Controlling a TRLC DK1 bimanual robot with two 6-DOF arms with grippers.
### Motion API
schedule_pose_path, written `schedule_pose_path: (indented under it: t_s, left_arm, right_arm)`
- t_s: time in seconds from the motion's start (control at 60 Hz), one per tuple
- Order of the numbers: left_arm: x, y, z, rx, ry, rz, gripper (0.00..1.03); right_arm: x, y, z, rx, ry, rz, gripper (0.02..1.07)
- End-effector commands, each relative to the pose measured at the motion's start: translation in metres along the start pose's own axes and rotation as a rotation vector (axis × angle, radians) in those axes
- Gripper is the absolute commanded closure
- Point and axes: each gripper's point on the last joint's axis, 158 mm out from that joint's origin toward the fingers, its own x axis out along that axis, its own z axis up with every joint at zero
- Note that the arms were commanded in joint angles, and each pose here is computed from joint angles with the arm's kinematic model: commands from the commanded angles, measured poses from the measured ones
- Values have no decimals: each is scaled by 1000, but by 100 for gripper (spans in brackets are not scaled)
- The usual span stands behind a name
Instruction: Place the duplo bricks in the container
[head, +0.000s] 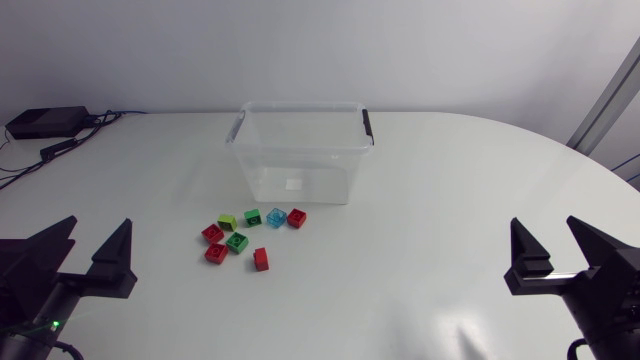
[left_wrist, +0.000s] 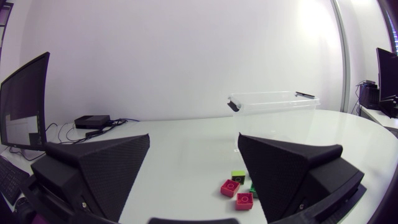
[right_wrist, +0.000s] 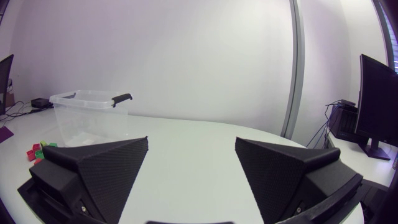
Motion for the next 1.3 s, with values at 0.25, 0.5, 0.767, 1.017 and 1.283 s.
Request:
schedule_pose_path:
  t_s: [0.25, 0.5, 0.767, 1.017, 1.283]
  left_arm:
    - [0, 0, -3, -6, -6, -1, 4]
    - [0, -2, -3, -6, -9, -5, 4]
    - [-3, 0, 15, -1, -34, -5, 4]
    - [-2, -5, 49, -11, 15, -36, 4]
    - [39, -20, 35, 5, 323, -84, 9]
  right_arm:
    - [1, 3, -11, -5, 24, 13, 6]
    - [1, 6, -11, 7, 23, 22, 6]
    - [1, 6, -8, 3, 15, 23, 6]
    - [5, 5, 12, 2, 41, 23, 6]
    - [41, 28, 26, -7, 221, 113, 6]
